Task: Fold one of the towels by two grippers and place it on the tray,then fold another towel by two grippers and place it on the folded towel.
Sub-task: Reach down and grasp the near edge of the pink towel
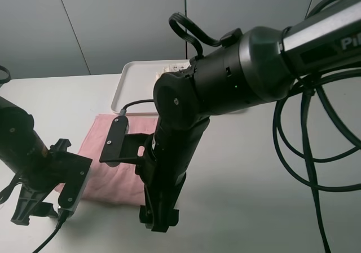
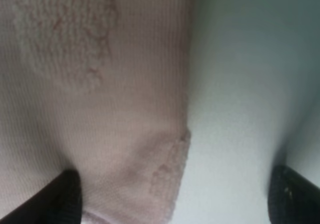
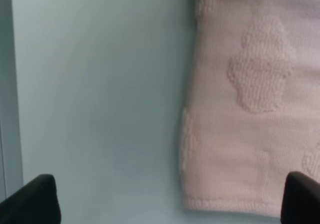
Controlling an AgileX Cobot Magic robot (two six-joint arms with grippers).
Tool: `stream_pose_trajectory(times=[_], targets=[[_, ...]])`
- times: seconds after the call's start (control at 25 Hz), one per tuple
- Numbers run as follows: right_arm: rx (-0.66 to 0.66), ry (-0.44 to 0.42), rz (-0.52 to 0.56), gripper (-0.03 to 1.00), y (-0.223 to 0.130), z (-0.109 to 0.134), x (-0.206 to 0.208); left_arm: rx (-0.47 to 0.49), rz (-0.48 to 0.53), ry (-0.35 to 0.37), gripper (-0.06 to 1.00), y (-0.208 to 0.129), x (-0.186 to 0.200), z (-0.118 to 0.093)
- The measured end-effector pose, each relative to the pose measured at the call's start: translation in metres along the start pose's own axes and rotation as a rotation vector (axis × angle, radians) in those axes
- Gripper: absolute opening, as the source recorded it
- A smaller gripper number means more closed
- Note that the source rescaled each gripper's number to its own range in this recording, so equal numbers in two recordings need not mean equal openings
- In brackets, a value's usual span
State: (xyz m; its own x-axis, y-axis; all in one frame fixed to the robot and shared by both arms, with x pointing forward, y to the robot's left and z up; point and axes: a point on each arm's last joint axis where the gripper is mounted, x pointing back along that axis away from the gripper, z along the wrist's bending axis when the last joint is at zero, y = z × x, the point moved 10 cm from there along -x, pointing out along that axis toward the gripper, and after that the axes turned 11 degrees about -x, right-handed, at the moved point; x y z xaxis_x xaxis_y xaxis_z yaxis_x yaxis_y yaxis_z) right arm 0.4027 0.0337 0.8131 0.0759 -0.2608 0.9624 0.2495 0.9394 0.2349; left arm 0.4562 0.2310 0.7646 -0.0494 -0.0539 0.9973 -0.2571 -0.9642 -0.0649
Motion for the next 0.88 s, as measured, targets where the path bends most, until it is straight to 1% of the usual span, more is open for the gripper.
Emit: stream_pose_trajectory(times=[0.12,0.36,0.44,0.6,0.76,0.88], targets=[[0.006,-0.001,0.003,0.95,0.0,-0.001,-0.003,0.0,0.0,0.002,0.97,0.0,0.0,0.0],[0.007,0.007,0.079,0.95,-0.015,-0.004,-0.028,0.0,-0.002,0.007,0.97,0.0,0.0,0.001],[0.013,-0.005,0.096,0.95,-0.017,-0.005,-0.031,0.0,-0.002,0.01,0.97,0.0,0.0,0.002],[0.033,-0.034,0.108,0.95,-0.01,-0.002,-0.034,0.002,-0.003,0.013,0.97,0.001,0.0,0.003],[0.011,-0.063,0.152,0.95,-0.01,-0.005,-0.038,0.005,-0.005,0.016,0.97,0.001,0.0,0.003],[-0.032,-0.071,0.195,0.95,-0.014,-0.007,-0.043,0.005,-0.005,0.016,0.97,0.001,0.0,0.003]])
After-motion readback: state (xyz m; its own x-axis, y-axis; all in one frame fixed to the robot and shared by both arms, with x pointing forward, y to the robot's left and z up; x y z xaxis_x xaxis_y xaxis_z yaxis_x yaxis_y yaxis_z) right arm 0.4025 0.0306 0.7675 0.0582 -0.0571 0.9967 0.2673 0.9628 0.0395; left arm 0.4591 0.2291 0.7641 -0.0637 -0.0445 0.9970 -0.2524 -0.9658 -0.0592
